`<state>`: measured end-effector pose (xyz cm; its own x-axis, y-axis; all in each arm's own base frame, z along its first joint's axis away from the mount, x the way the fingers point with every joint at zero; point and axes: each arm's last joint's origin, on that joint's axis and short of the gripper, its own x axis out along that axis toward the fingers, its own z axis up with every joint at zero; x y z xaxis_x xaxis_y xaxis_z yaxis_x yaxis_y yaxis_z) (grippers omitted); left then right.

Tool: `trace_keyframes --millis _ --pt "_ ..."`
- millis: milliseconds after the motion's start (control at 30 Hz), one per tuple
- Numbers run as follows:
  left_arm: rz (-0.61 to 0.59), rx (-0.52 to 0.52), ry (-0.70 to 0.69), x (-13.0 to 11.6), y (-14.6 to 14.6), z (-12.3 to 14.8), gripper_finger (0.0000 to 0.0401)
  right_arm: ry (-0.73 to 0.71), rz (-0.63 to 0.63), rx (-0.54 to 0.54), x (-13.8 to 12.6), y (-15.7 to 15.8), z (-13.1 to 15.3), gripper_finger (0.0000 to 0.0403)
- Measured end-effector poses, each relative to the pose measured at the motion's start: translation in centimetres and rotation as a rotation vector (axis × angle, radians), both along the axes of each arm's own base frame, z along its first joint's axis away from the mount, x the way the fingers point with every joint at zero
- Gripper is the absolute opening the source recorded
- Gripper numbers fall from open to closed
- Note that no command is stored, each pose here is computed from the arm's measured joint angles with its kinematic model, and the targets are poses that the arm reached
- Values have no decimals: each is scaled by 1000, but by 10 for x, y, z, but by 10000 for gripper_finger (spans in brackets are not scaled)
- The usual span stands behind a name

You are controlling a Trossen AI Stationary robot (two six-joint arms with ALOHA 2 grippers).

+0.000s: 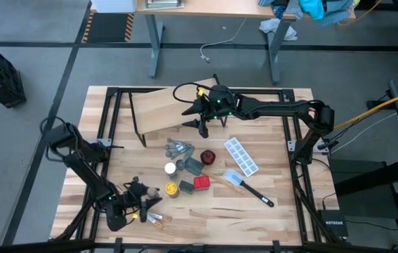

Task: Shelf spices
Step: Remove the brown seasoning bottle from the shelf

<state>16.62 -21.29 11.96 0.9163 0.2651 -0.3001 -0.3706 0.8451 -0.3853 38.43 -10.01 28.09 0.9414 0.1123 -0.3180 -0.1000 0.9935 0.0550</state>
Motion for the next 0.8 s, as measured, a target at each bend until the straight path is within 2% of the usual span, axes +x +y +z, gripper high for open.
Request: trace_keyframes --millis 433,800 --pt "28 -59 33 1 -2 -28 177 0 7 3 0 0 0 220" --pt "23 26 131 10 7 -47 177 -3 26 9 0 1 0 220"
